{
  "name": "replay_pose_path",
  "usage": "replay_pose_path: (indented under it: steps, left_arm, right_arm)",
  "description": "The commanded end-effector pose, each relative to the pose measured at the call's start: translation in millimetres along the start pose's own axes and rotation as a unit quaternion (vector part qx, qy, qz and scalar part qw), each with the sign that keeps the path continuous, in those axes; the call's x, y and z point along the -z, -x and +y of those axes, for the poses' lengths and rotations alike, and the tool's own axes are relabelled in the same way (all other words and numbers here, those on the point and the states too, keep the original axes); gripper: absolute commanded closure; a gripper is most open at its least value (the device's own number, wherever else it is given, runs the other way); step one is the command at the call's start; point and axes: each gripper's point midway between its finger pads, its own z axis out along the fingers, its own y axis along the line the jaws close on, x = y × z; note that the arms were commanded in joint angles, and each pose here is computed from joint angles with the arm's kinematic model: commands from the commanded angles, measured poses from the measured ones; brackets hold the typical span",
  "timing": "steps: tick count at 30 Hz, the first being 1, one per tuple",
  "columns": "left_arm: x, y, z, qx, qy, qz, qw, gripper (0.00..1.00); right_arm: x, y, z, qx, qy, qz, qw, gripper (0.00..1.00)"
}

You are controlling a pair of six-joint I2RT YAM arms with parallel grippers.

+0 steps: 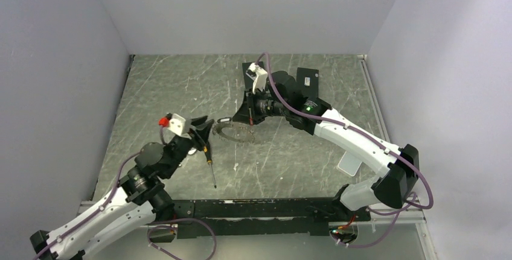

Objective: Put the keys on the keyring

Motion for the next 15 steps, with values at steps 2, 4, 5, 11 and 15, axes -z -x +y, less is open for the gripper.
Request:
replay_pose_path:
  steps: [2,4,5,11,15]
  left_arm:
    - [12.8,13.9,31.2,0.036,0.090,-0.024,0.995,0.65]
    - [12.7,3.8,18.4,0.014,0.049,0.005,0.999,0.66]
    - [13.6,-3.9,10.0,0.000,0.022,0.026,0.999,0.66]
    - [18.5,-17.2,-37.1,-0.011,-0.117,0.041,0.992,0.70]
    - [14.4,-19.9,-45.9,-0.008,-0.138,0.041,0.990,0.72]
  right_arm:
    - [11.0,25.1,23.3,0.011,0.038,-0.041,0.998,1.00]
    - [10.2,26.0,23.9,0.011,0.039,-0.040,0.998,1.00]
    - [10.2,26.4,25.0,0.011,0.042,-0.040,0.998,1.00]
    - [10.9,28.9,31.7,0.004,0.075,-0.039,0.996,1.00]
    - [12.5,29.9,32.6,-0.004,0.081,-0.041,0.996,1.00]
